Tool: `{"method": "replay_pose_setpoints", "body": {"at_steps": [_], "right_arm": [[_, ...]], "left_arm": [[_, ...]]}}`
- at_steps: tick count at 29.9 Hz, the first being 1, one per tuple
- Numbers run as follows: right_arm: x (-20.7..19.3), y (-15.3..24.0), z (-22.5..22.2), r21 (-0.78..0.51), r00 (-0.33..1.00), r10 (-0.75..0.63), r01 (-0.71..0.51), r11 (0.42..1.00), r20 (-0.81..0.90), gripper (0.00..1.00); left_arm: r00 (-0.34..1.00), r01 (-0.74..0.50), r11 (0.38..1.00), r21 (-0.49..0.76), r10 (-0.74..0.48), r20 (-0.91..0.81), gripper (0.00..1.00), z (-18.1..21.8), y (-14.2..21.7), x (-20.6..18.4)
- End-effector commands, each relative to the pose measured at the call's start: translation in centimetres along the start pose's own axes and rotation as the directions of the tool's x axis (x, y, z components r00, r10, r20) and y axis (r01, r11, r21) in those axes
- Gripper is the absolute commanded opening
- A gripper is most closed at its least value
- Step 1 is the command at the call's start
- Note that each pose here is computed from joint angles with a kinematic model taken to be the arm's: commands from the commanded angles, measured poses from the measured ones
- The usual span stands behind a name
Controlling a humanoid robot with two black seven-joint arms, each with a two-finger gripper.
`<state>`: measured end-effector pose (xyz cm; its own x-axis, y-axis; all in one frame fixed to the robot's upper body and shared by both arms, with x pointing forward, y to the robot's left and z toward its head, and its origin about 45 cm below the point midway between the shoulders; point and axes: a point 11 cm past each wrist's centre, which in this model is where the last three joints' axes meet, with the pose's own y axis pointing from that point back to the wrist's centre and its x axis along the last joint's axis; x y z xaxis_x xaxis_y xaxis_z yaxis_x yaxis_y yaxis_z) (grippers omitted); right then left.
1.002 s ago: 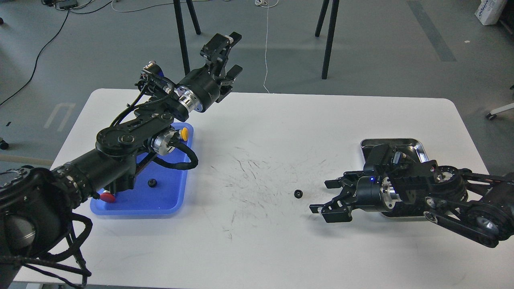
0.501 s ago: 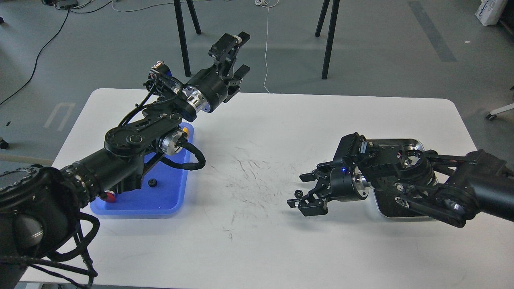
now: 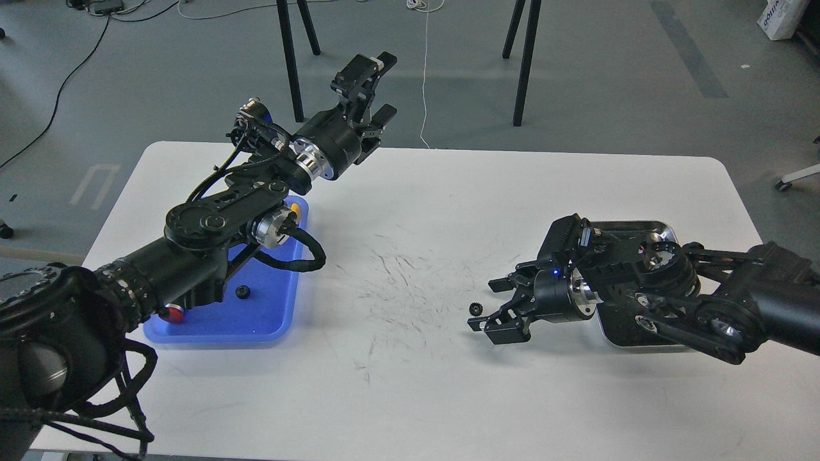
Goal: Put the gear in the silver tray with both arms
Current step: 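Lower the right gripper and grasp the black gear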
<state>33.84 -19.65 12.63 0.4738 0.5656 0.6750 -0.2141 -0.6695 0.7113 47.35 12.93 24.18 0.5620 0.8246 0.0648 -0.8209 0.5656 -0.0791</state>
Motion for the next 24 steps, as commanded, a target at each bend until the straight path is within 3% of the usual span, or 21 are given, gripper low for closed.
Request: {"method": "replay_pose_setpoints", "body": {"at_steps": [1,14,24], "right_arm": [[-0.40,0.05,0.35,-0.011,1.000,-0.012,0.012,1.000,0.003,0.82],[-1.13,-0.16,0.47,-0.017,0.999,-0.038,0.038,0.999,0.002,0.66],[-0.82,-0.76,0.50,-0.018,0.999,-0.037,0.037,0.999,0.000,0.59]], "left_arm": [[1.000,-0.002,1.000,0.002,0.002,0.000,1.00,-0.07,0.08,0.10],[1.000,-0.007,1.000,0.005,0.007,0.000,1.00,-0.19,0.24,0.33],[1.000,-0.007,1.000,0.006,0.007,0.002,1.00,-0.22,0.28,0.39]]}}
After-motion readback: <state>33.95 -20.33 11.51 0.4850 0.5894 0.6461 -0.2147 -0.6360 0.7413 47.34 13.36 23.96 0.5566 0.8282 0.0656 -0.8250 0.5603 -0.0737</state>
